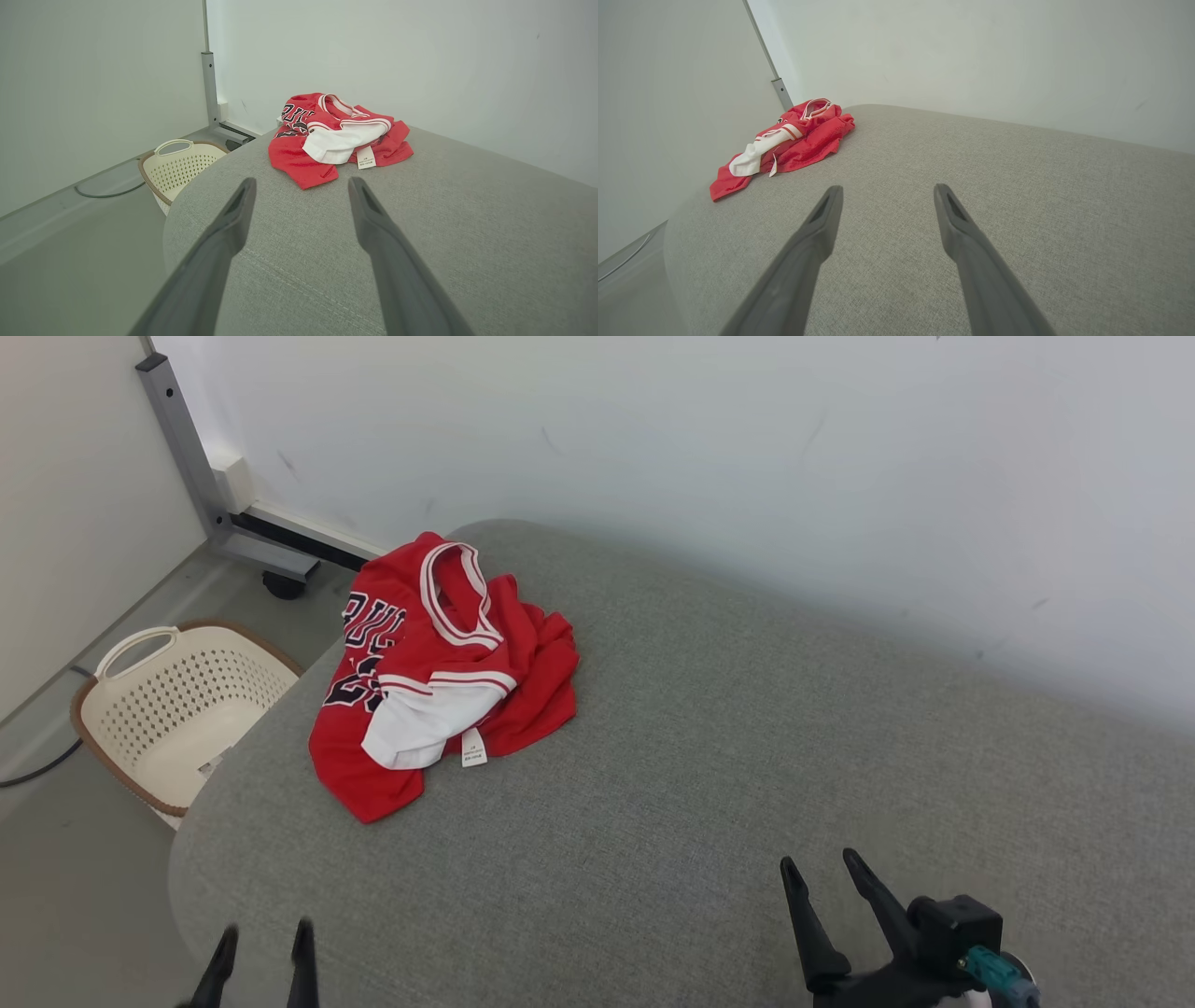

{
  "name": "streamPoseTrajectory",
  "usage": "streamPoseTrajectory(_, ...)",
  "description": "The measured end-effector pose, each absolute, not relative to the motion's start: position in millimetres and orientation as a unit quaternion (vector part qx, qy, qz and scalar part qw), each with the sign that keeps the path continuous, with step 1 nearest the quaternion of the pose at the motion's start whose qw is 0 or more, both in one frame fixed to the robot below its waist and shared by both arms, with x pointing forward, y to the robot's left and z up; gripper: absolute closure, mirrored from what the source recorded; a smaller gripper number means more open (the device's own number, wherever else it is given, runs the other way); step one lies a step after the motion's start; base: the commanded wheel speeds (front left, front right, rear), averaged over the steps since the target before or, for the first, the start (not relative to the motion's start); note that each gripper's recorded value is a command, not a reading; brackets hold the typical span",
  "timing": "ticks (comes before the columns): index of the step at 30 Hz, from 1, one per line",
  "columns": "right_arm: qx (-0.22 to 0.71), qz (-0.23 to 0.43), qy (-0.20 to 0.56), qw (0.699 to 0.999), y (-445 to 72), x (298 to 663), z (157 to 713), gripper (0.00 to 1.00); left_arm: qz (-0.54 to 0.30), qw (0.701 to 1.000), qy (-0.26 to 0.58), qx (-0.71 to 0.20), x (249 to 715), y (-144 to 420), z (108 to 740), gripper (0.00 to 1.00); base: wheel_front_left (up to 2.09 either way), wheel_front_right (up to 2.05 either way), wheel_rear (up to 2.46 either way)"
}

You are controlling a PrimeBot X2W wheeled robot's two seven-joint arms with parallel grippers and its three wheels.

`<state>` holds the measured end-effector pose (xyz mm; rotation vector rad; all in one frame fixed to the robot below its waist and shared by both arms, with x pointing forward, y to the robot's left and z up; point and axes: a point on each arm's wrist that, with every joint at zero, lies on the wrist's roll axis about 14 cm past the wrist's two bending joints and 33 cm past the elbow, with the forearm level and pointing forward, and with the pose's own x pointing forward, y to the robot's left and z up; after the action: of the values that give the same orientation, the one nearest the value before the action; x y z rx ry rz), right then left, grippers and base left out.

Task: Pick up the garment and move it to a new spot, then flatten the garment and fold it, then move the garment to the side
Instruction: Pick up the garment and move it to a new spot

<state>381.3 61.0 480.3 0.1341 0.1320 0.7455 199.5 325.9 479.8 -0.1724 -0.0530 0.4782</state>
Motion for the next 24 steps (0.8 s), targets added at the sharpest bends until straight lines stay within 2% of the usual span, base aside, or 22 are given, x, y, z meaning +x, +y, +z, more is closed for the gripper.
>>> streamPoseTrajectory(7,0.05,0.361,0.073,0.928,54,375,476,0.0,0.162,0.984,0.019,-0.07,267,330,500,0.0,0.0,0.0,0.0)
streamPoseTrajectory(11,0.031,0.371,0.074,0.925,56,372,480,0.0,0.108,0.985,0.086,-0.099,308,315,497,0.0,0.0,0.0,0.0)
streamPoseTrajectory(17,0.0,0.382,0.059,0.922,50,379,499,0.0,0.118,0.983,0.1,-0.098,348,350,521,0.0,0.0,0.0,0.0)
streamPoseTrajectory(24,-0.009,0.351,0.063,0.934,15,397,501,0.0,0.117,0.977,0.144,-0.103,400,354,503,0.0,0.0,0.0,0.0)
